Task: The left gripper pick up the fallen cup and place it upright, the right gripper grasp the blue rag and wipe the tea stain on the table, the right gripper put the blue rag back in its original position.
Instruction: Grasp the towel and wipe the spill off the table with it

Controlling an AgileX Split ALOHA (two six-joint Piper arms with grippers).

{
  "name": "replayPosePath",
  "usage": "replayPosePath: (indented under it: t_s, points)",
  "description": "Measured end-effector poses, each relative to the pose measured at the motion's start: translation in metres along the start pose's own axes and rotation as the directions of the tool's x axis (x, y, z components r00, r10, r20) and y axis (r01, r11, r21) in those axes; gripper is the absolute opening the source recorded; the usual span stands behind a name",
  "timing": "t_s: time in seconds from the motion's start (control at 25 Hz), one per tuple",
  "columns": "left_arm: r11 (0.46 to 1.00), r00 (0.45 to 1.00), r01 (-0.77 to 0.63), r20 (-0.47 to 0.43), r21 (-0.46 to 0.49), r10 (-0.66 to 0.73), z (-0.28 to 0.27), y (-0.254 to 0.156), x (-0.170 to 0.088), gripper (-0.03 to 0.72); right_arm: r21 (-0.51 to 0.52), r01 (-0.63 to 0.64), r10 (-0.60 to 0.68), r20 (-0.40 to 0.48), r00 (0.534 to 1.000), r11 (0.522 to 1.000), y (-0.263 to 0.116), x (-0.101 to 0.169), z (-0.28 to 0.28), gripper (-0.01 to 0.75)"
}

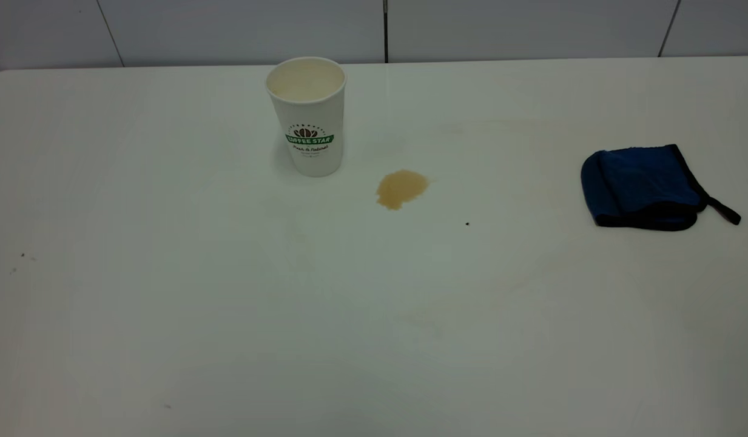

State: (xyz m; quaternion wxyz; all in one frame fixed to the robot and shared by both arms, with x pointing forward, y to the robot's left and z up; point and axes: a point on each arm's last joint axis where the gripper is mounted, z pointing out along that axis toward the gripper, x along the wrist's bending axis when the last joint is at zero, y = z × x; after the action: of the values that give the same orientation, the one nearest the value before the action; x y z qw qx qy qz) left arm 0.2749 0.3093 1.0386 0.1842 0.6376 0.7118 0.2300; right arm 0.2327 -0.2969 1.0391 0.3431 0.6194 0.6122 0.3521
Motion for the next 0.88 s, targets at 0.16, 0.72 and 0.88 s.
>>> replayPosePath:
  t_s: [0.16, 0.72, 0.88]
  points:
    - [0.995, 1.000, 0.007, 0.005, -0.095, -0.007, -0.009, -0.011, 0.001, 0.552, 0.000, 0.000, 0.000, 0.000, 1.000, 1.000, 0.000, 0.000, 0.000, 0.561]
    - [0.956, 1.000, 0.022, 0.017, -0.292, -0.017, -0.024, -0.044, 0.004, 0.552, 0.000, 0.000, 0.000, 0.000, 1.000, 1.000, 0.000, 0.000, 0.000, 0.561]
    - [0.953, 1.000, 0.023, 0.018, -0.303, -0.018, -0.025, -0.046, 0.004, 0.552, 0.000, 0.000, 0.000, 0.000, 1.000, 1.000, 0.000, 0.000, 0.000, 0.561]
